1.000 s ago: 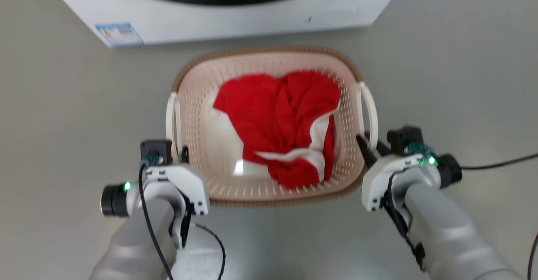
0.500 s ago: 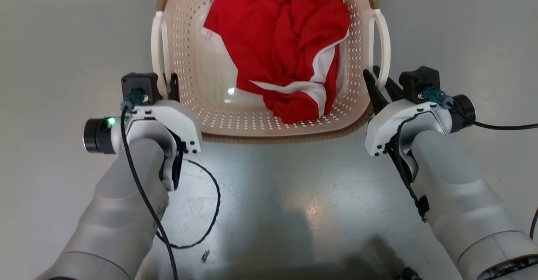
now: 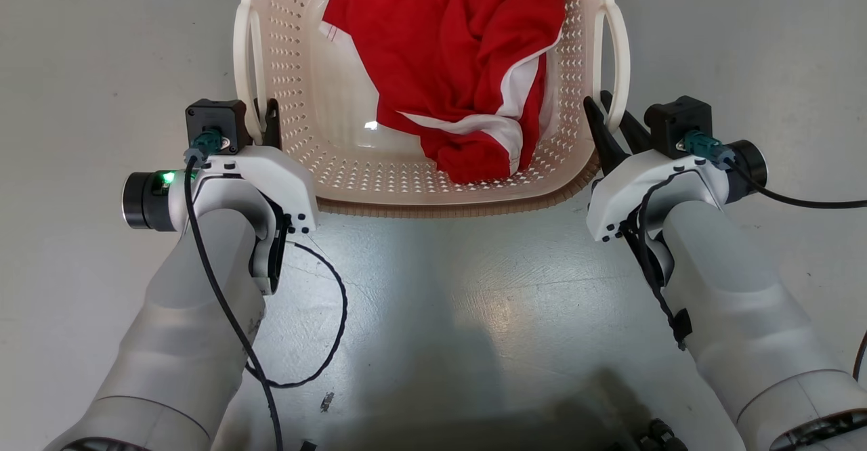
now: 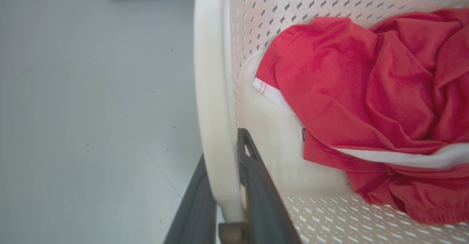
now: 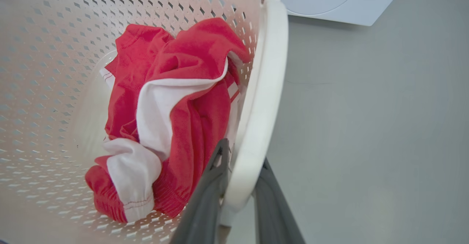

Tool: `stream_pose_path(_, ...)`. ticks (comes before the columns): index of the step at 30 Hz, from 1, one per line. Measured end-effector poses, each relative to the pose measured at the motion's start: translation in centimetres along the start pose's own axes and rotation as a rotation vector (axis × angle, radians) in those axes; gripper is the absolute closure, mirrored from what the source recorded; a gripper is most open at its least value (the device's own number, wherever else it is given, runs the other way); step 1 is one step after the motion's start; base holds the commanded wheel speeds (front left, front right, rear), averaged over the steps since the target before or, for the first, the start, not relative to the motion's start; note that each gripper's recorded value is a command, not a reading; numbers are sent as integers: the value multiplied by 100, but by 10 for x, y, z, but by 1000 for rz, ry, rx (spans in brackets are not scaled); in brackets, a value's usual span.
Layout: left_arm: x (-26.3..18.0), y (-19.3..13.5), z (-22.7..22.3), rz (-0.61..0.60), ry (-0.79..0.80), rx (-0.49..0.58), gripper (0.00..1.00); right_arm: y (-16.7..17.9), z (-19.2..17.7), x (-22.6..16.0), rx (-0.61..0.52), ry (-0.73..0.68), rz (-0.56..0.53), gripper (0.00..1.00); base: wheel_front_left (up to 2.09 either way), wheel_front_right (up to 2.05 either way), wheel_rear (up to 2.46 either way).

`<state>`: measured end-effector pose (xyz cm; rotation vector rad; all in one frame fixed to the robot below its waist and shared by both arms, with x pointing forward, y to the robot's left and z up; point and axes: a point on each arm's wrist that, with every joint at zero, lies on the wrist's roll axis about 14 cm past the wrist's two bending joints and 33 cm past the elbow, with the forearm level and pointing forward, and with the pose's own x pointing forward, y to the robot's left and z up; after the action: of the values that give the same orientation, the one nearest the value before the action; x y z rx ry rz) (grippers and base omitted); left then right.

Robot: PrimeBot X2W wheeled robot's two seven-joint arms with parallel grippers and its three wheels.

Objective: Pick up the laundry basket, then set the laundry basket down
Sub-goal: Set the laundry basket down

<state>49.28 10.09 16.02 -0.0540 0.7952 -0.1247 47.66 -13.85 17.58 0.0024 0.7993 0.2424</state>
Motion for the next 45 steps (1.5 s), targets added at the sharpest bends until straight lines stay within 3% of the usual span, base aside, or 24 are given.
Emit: stream_pose_path(45, 23, 5, -12, 9, 13, -14, 100, -10, -14, 24, -24, 14, -23, 100, 0, 0, 0)
